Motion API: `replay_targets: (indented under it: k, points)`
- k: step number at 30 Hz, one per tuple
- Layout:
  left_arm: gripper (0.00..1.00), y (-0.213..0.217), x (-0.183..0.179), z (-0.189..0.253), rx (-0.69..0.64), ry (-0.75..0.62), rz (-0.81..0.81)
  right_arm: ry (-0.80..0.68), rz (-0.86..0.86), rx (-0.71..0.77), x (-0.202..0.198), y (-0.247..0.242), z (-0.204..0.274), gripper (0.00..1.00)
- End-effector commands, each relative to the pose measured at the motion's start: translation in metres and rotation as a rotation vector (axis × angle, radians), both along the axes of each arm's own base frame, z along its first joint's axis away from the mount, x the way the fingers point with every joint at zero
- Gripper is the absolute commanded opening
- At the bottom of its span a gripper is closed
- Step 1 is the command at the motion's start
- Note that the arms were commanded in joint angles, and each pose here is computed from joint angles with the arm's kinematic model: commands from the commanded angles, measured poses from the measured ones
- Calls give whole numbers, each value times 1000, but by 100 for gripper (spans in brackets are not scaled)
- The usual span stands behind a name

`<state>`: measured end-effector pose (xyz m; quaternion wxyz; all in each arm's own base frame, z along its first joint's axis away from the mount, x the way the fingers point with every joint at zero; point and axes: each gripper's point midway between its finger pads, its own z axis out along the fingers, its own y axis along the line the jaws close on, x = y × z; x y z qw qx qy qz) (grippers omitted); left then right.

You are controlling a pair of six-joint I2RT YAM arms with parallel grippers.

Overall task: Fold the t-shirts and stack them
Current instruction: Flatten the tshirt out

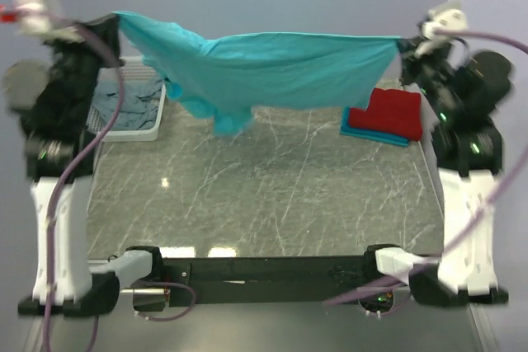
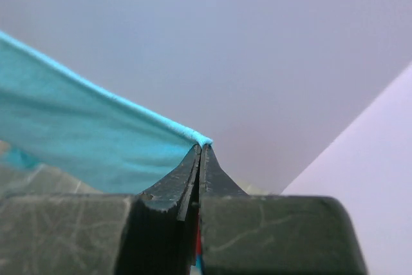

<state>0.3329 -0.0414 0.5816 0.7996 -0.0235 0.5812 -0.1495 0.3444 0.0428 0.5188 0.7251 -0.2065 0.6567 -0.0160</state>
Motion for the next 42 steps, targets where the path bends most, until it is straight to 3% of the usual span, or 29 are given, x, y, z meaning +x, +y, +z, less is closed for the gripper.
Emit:
replay_targets:
  k: [1, 6, 10, 13, 16, 19, 23, 25, 29, 30, 34, 38, 39, 41, 42]
  points:
    - [0, 0, -81, 77, -70, -256, -34, -243, -59, 17, -75, -13, 75, 0]
    - [0, -2, -179, 130, -91, -452, -81, -420, -100, 81, -160, -24, 124, 0]
    - [0, -4, -222, 145, -99, -533, -109, -492, -134, 119, -198, -32, 143, 0]
    - [0, -6, -238, 150, -107, -564, -136, -522, -171, 124, -209, -39, 149, 0]
    - [0, -7, -232, 147, -106, -547, -137, -513, -202, 115, -203, -44, 144, 0]
    - [0, -7, -207, 134, -93, -494, -125, -470, -197, 106, -185, -43, 129, 0]
    - [0, -14, -155, 94, -74, -373, -138, -328, -169, 84, -129, -35, 72, 0]
    - [0, -19, -118, 52, -67, -266, -152, -270, -144, 78, -106, -30, 43, 0]
    - [0, -22, -55, -44, -56, -82, -146, -52, -94, 69, -38, -18, -64, 0]
    - [0, -22, -31, -90, -56, 10, -139, 7, -84, 64, -21, -15, -89, 0]
    - [0, -27, 36, -204, -60, 233, -144, 183, -29, 44, 32, -3, -179, 0]
    - [0, -20, 93, -280, -33, 366, -86, 306, 36, 39, 81, 9, -232, 0]
    - [0, -17, 107, -278, -24, 357, -66, 387, 53, 35, 99, 14, -264, 0]
    - [0, -10, 141, -319, 1, 448, -28, 409, 70, 28, 125, 18, -270, 0]
    - [0, -8, 156, -314, 11, 445, -17, 502, 82, 25, 145, 20, -310, 0]
